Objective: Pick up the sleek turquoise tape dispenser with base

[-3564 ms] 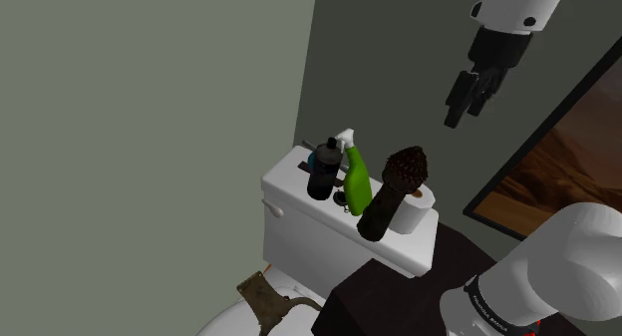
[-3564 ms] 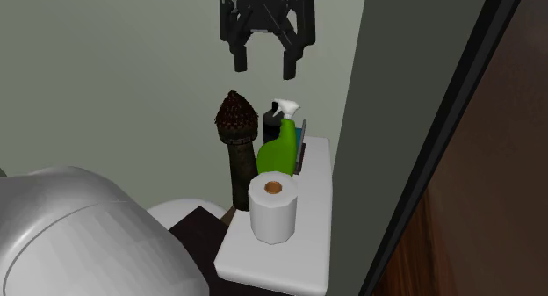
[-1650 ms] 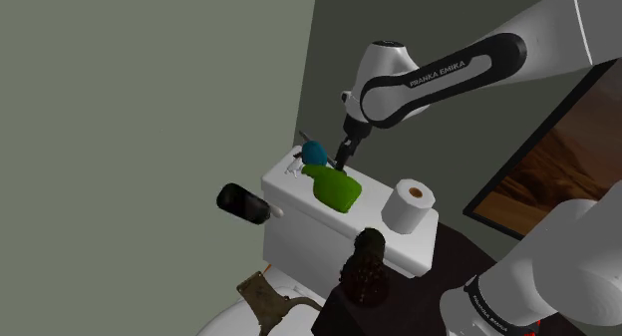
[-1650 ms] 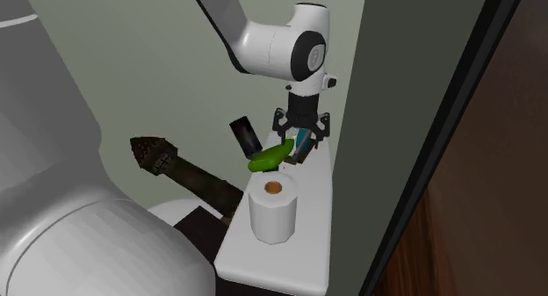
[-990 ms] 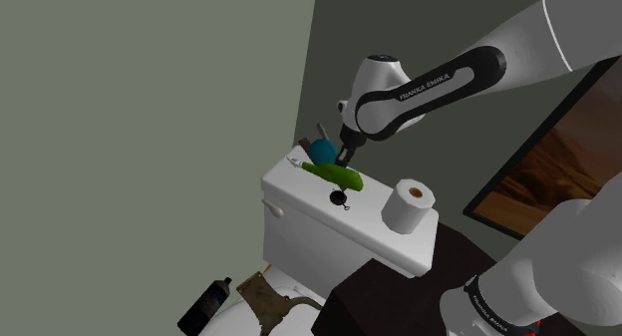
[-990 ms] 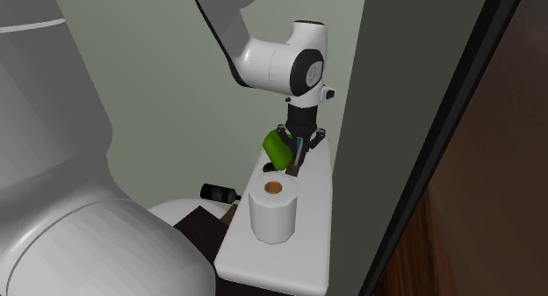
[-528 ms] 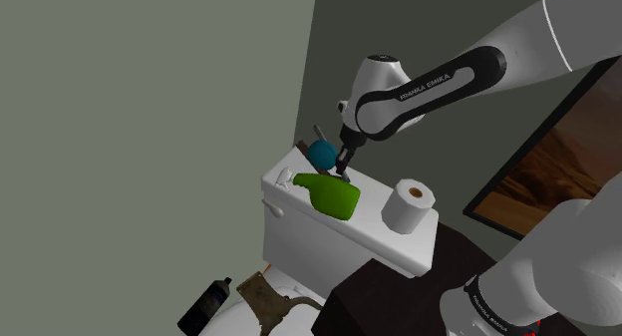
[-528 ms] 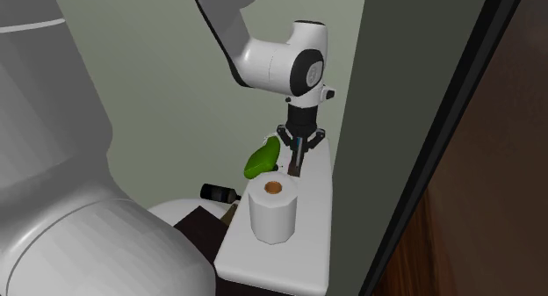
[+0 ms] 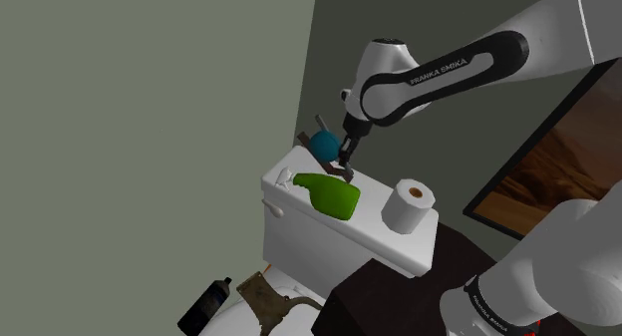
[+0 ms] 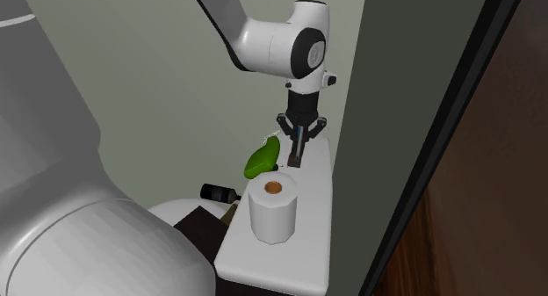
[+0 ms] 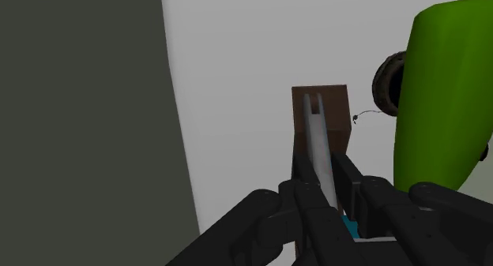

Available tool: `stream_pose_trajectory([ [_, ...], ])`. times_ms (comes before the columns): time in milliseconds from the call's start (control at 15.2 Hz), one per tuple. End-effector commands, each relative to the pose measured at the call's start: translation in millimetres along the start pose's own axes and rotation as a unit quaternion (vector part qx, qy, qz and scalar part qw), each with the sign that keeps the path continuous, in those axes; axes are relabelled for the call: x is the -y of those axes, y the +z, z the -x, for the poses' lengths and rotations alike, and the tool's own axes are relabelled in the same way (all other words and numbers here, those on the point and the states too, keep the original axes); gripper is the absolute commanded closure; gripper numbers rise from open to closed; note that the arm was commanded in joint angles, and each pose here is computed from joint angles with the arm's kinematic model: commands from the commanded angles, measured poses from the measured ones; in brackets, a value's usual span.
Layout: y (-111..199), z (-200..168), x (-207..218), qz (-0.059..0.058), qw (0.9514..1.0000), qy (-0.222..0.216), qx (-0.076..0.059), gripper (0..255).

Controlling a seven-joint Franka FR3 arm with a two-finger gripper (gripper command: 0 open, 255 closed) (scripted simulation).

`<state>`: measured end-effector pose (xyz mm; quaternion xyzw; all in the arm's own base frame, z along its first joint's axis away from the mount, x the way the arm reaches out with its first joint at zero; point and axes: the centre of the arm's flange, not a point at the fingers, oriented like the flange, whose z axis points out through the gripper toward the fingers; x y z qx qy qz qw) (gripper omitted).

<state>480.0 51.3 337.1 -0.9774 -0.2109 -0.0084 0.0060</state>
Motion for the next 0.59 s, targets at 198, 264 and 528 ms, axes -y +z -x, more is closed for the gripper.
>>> stream_pose_trajectory([
  [198, -27, 0, 0, 0.0, 1.0, 0.0, 0.0, 255],
  [264, -32, 0, 0, 0.0, 1.0, 0.0, 0.0, 255],
  [528, -44, 0, 0, 0.0, 1.0, 0.0, 0.0, 255],
])
